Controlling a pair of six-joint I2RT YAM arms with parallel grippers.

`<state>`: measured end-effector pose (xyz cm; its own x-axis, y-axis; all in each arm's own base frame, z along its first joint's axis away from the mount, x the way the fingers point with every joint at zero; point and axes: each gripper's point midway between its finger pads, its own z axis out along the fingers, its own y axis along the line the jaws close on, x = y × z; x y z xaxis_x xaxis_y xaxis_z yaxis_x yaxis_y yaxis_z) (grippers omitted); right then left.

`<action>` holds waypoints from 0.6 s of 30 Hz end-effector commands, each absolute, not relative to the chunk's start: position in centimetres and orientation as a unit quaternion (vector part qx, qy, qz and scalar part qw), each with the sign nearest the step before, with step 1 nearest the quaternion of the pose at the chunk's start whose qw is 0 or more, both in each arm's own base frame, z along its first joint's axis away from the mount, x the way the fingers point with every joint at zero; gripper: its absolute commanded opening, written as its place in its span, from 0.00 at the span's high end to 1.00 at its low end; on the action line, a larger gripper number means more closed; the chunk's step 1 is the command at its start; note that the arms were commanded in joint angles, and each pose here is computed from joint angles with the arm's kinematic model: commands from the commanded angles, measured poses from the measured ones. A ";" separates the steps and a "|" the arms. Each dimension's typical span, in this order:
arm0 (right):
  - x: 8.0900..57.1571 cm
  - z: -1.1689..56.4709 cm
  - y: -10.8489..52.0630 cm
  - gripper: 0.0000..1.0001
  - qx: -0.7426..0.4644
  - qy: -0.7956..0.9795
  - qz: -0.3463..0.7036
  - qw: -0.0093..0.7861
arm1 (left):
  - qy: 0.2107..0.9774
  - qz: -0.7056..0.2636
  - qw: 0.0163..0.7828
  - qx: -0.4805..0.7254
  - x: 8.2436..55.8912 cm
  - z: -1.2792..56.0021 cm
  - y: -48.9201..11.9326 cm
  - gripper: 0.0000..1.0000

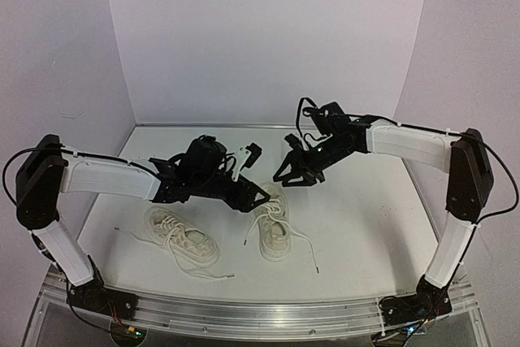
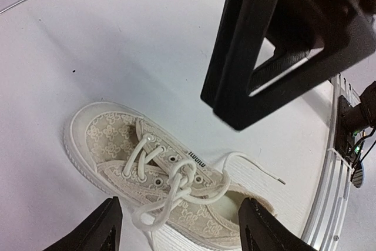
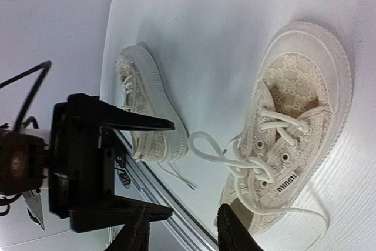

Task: Tie the shoes

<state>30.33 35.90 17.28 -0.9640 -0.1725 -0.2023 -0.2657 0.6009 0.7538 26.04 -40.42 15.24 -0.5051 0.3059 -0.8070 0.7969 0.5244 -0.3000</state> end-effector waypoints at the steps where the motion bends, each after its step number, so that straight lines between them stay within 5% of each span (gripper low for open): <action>1: 30.1 13.9 35.8 0.66 -0.150 0.905 0.395 0.044 | 0.798 -0.334 0.357 0.352 27.3 15.6 -41.5 0.30; 18: 31.1 9.3 36.3 0.76 -0.172 0.914 0.368 0.024 | 0.818 -0.328 0.320 0.348 27.5 12.8 -41.4 0.41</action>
